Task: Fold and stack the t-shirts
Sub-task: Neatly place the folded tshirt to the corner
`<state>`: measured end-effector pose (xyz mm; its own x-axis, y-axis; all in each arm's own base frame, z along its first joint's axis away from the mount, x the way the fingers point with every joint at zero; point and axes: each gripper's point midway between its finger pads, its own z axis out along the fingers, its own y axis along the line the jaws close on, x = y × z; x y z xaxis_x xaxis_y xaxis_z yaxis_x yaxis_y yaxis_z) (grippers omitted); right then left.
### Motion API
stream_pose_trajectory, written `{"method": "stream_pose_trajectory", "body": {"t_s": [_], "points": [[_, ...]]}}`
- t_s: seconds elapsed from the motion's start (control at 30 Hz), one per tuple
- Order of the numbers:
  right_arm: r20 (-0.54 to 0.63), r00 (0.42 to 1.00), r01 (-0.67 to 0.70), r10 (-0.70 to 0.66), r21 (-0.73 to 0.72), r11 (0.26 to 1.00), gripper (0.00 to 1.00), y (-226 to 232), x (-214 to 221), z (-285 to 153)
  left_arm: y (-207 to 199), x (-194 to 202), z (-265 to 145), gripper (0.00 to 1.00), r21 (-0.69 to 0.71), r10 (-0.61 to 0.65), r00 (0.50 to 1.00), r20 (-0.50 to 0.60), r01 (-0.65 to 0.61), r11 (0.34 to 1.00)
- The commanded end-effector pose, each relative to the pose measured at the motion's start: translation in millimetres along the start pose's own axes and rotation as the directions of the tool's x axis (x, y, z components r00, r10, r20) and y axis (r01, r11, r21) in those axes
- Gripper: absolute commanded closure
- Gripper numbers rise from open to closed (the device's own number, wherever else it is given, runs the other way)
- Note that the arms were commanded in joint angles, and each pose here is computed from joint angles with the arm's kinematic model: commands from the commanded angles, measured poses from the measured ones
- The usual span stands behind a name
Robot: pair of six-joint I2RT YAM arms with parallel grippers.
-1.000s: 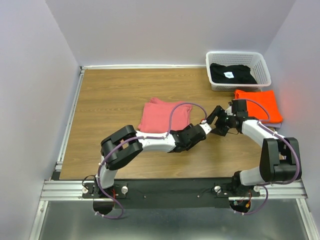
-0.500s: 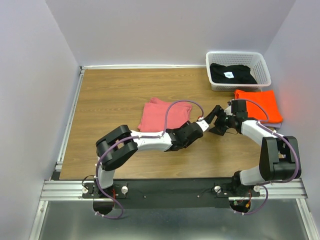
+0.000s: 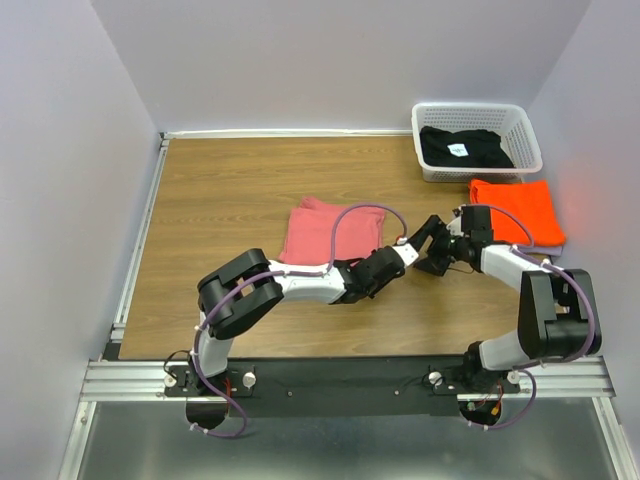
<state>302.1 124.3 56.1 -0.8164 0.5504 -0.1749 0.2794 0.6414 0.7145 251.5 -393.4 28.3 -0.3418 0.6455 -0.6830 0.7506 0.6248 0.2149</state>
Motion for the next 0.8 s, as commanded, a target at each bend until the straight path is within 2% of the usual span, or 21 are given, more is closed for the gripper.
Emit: {"method": "stream_pose_trajectory", "body": {"t_s": [0.0,0.07,0.13,0.47,0.77], "points": [[-0.031,0.999,-0.035,0.034,-0.038,0.999,0.15,-0.6,8.0,7.5,-15.8,26.0,10.6,0.70,0.059,-0.022,0.998,-0.054,0.025,0.998],[-0.036,0.999,-0.039,0.037,-0.051,0.998,0.15,0.4,9.2,10.0,-16.5,23.4,8.0,0.93,0.063,-0.028,0.998,-0.047,0.031,0.998],[-0.037,0.998,-0.051,0.049,-0.057,0.997,0.15,0.9,9.8,13.7,-14.9,19.2,5.3,0.99,0.061,-0.036,0.999,-0.036,0.038,0.997],[-0.069,0.995,-0.075,0.070,-0.087,0.993,0.15,13.9,20.0,41.8,-12.2,-20.3,-35.1,1.00,0.142,-0.143,0.986,0.085,0.130,0.981],[-0.150,0.988,-0.042,0.030,-0.079,0.996,0.17,35.3,49.1,78.3,-11.8,-33.4,-45.4,1.00,0.185,-0.185,0.976,0.111,0.163,0.969]]}}
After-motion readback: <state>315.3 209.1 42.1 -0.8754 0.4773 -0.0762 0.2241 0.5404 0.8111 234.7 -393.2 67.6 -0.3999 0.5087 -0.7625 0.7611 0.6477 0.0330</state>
